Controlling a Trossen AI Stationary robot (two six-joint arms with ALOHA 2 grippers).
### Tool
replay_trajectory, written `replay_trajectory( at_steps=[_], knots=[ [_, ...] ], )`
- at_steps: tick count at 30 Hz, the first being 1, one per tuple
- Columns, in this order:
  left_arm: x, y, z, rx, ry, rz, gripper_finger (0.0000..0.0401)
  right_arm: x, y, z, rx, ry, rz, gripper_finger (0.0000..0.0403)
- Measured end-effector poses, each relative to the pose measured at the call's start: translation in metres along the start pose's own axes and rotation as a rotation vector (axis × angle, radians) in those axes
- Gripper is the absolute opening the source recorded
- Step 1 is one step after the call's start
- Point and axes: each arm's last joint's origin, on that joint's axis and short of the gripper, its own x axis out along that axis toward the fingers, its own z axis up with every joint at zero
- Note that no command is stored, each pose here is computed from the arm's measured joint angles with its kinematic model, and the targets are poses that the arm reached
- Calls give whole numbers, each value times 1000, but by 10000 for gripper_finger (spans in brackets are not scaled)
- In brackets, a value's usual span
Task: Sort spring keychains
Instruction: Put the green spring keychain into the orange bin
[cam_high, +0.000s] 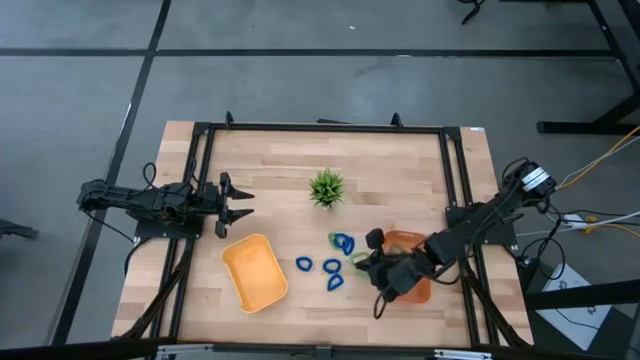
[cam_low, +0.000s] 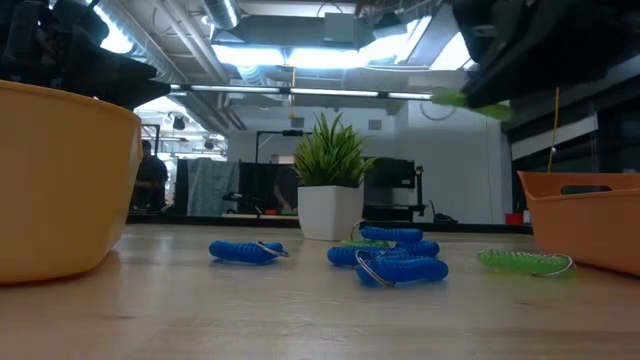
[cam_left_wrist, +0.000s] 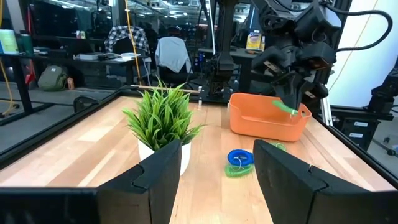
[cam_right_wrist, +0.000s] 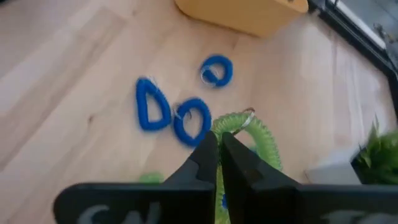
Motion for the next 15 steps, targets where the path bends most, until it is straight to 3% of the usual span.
replay_trajectory(
  at_steps=[15],
  knots=[
    [0, 0, 0, 0, 0, 1, 196, -28, -7, -18, 251, 164, -102, 9]
  ],
)
